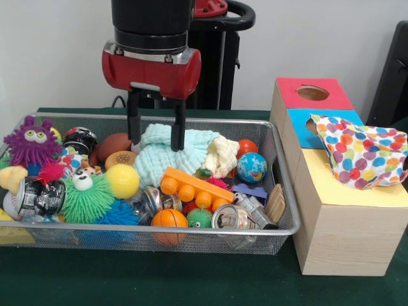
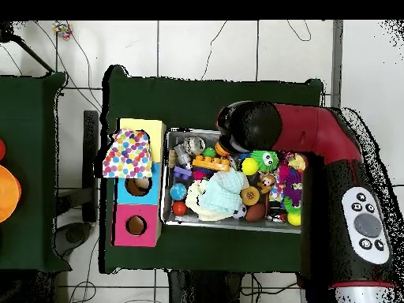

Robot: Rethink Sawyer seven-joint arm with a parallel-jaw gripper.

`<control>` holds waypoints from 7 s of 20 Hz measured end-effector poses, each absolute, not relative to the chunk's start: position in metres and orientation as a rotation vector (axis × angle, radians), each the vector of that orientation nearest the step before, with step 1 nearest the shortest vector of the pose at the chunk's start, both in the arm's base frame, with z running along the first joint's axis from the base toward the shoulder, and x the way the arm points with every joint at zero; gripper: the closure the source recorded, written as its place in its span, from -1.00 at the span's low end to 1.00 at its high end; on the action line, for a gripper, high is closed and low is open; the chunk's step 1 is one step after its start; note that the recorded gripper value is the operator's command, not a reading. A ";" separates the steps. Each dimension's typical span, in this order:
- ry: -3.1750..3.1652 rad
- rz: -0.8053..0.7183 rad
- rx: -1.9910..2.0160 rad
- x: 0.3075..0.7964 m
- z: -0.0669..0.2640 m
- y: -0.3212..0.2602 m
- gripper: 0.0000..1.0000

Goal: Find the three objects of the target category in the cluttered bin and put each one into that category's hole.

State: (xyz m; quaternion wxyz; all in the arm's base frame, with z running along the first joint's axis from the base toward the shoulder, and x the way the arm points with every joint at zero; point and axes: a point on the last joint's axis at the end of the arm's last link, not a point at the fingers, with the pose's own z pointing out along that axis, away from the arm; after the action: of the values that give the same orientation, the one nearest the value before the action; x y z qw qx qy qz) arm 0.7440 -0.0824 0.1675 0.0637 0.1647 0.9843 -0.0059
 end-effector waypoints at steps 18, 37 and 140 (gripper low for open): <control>3.037 0.169 0.534 0.701 0.135 -0.091 -1.00; 3.043 0.304 0.584 0.690 0.175 -0.121 -1.00; 3.057 0.167 0.005 0.730 0.154 -0.168 -1.00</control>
State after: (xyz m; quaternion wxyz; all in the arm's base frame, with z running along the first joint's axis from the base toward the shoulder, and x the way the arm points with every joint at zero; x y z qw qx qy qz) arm 0.7304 -0.1679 0.1543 0.0399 0.0017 0.9977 0.0545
